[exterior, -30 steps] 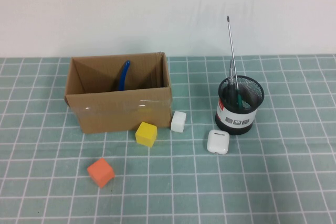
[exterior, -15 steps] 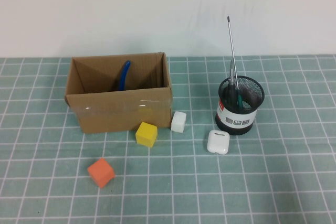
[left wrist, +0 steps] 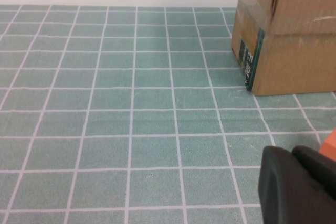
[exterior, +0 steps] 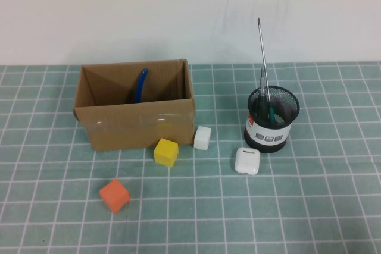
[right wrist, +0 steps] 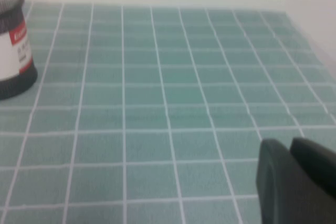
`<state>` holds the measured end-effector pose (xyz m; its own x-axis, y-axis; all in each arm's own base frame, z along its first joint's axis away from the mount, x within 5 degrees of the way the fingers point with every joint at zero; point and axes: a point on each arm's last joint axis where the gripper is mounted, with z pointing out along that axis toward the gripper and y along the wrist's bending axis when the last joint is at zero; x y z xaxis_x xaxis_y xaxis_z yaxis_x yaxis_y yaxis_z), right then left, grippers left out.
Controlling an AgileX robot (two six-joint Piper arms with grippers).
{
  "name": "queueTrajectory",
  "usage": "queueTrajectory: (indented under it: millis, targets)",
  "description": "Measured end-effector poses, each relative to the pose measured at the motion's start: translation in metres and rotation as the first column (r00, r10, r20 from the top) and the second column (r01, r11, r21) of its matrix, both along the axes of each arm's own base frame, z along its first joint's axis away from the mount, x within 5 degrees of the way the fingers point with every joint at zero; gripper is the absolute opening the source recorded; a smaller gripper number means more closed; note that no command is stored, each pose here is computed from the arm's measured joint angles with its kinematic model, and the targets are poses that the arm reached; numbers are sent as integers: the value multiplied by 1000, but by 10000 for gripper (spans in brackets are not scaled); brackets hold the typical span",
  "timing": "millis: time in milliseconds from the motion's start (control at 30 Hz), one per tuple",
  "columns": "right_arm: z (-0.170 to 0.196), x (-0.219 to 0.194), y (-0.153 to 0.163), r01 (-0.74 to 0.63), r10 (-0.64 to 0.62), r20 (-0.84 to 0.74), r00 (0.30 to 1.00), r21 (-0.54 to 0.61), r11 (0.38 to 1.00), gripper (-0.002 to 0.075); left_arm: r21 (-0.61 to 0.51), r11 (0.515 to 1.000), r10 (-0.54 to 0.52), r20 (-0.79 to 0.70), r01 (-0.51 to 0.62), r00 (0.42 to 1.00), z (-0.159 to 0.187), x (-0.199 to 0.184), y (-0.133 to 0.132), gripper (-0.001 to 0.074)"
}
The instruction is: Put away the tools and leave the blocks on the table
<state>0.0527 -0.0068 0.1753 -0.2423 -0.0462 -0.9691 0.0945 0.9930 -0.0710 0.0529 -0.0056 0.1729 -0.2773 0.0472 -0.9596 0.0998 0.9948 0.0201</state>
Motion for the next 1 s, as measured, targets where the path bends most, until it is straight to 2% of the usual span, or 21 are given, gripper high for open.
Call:
queueTrajectory:
  millis: [1000]
  targets:
    - [0,0,0,1,-1,1,1000,-13,1000,-6,0,1000,0,-2,0,1000,0,0,0,-3]
